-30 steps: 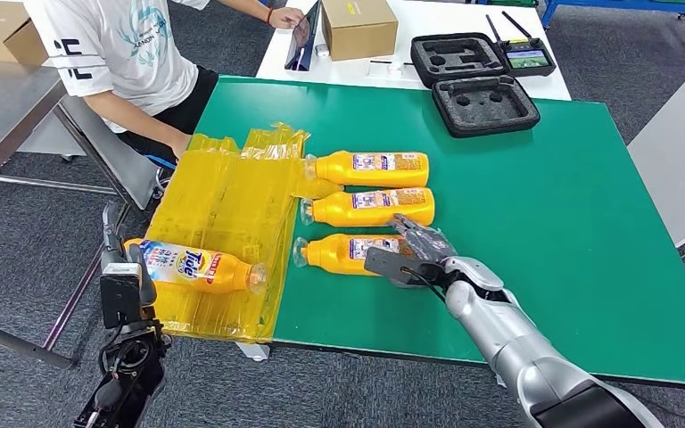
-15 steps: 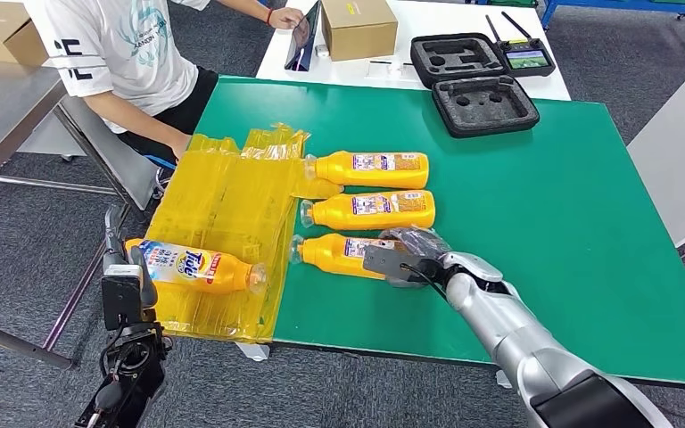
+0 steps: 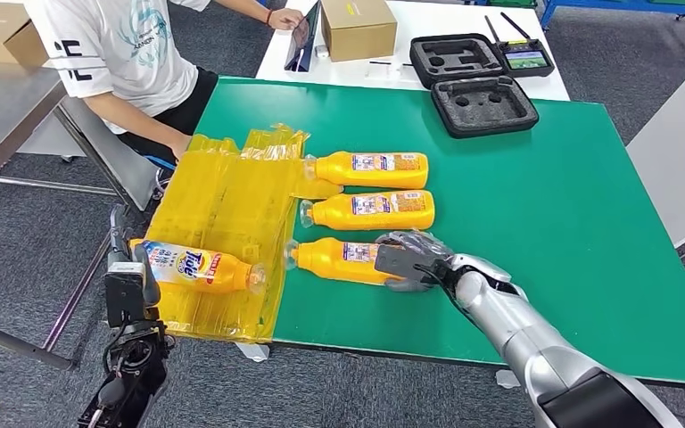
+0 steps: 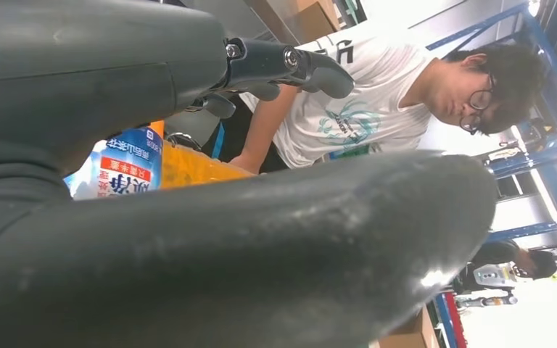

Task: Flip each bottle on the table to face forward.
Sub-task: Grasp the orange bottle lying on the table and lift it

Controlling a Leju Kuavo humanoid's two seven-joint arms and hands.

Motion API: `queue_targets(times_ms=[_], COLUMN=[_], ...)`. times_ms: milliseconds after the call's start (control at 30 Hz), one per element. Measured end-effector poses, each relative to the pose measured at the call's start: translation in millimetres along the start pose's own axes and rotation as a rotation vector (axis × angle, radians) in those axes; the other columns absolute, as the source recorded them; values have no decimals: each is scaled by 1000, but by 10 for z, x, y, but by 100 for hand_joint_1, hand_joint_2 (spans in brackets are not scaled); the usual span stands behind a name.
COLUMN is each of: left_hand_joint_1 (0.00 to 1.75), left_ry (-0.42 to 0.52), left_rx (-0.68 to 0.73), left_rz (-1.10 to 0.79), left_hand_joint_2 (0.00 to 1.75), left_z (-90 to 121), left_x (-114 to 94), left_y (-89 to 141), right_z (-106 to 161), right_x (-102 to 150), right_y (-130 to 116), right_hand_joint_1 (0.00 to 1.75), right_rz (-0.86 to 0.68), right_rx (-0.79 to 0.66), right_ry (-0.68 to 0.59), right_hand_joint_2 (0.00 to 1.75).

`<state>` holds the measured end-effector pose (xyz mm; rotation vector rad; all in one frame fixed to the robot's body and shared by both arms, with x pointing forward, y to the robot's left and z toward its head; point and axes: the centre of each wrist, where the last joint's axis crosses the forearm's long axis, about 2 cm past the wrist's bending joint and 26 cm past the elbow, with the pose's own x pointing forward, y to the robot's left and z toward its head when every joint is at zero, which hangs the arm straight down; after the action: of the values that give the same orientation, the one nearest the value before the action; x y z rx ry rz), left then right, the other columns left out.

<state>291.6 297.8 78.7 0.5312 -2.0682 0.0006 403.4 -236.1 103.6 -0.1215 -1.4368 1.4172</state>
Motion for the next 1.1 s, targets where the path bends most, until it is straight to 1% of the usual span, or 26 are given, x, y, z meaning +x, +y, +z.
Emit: queue_targets(times_ms=[100, 200, 400, 600, 800, 933, 1033, 1100], left_hand_joint_1=[0, 0, 0, 0, 0, 0, 0, 0], left_ry=[1, 3, 2, 2, -10, -14, -24, -27], left_rx=[-2, -1, 10, 28, -15, -84, -104, -109], left_rz=[3, 5, 16, 57, 144, 262, 304, 316], left_hand_joint_2=[0, 0, 0, 0, 0, 0, 0, 87], left_z=[2, 7, 56, 90, 122, 146, 159, 163], left_x=[0, 2, 30, 74, 148, 254, 323, 352], left_y=[-3, -7, 18, 77, 77, -13, -77, -103], right_z=[32, 42, 11, -1, 1, -17, -33, -40], right_x=[-8, 18, 163, 327, 460, 554, 603, 620], right_y=[152, 250, 267, 322, 415, 502, 559, 575], right_hand_joint_1=[175, 175, 175, 175, 175, 175, 175, 175], right_rz=[-108, -180, -294, -330, -344, -380, -399, -404], right_rx=[-43, -89, -274, -421, -483, -485, -482, -483], right_ry=[-111, -175, -279, -340, -377, -400, -410, -415], right_hand_joint_2=[175, 175, 175, 175, 175, 175, 175, 175])
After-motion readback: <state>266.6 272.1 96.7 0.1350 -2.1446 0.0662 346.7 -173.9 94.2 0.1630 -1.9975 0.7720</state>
